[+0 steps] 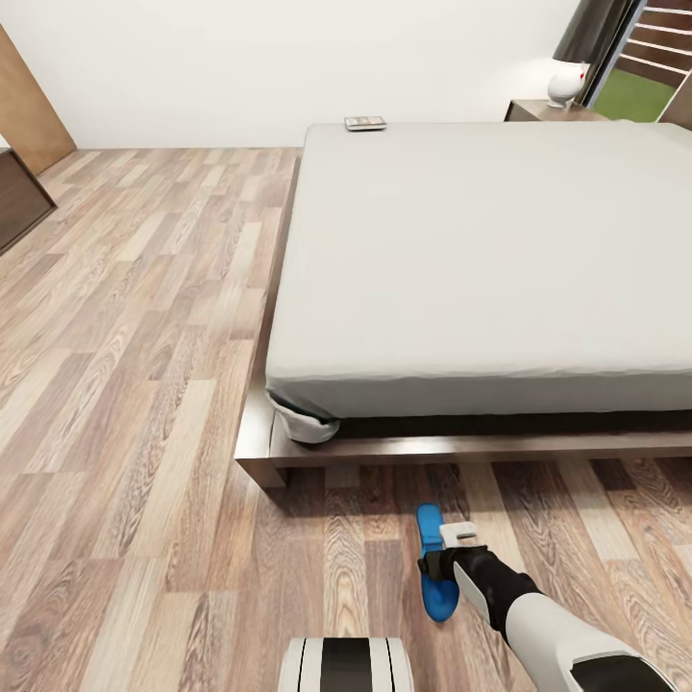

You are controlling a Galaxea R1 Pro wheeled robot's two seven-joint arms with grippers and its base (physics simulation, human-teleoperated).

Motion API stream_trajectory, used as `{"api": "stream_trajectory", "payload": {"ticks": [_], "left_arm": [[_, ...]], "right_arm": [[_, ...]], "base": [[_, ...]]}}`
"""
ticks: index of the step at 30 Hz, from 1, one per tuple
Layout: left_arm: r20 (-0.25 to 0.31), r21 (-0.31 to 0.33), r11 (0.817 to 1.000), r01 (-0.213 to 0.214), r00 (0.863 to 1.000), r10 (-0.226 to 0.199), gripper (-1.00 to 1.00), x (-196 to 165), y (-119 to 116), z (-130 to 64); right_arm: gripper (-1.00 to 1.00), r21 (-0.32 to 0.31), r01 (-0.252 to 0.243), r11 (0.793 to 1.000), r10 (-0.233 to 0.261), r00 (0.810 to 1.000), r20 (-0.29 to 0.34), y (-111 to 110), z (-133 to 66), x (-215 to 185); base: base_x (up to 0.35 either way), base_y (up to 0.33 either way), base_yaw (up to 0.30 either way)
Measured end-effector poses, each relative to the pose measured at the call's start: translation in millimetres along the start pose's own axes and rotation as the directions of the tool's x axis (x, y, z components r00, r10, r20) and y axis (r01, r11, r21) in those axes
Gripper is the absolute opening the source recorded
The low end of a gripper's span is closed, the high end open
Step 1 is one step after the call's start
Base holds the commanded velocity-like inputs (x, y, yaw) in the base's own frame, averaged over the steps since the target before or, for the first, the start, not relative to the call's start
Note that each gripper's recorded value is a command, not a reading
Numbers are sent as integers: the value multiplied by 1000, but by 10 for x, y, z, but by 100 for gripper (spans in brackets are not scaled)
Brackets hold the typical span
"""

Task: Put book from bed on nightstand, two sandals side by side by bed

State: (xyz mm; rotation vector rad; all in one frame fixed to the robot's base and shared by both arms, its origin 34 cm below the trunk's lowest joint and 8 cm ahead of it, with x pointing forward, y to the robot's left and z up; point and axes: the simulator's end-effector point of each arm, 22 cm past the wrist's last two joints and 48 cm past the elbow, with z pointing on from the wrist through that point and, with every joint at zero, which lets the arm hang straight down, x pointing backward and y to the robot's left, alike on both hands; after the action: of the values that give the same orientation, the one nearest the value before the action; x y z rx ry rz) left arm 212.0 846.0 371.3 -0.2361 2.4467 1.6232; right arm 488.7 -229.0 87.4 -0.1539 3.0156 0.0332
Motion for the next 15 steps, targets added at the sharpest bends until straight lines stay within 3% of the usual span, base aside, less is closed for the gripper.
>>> {"api": "stream_trajectory", "payload": {"ticks": [9, 15], "left_arm": [[-13, -1, 1000, -30, 999, 30, -100, 52, -33, 16], [-11, 0, 1000, -28, 1000, 28, -100, 44, -39, 16]], "right_arm": [[-100, -3, -3, 1000, 3, 1000, -24, 10, 117, 111], [-100, -2, -3, 1000, 3, 1000, -6, 10, 111, 33]], "base": [[0, 0, 0], [0, 0, 0]]}}
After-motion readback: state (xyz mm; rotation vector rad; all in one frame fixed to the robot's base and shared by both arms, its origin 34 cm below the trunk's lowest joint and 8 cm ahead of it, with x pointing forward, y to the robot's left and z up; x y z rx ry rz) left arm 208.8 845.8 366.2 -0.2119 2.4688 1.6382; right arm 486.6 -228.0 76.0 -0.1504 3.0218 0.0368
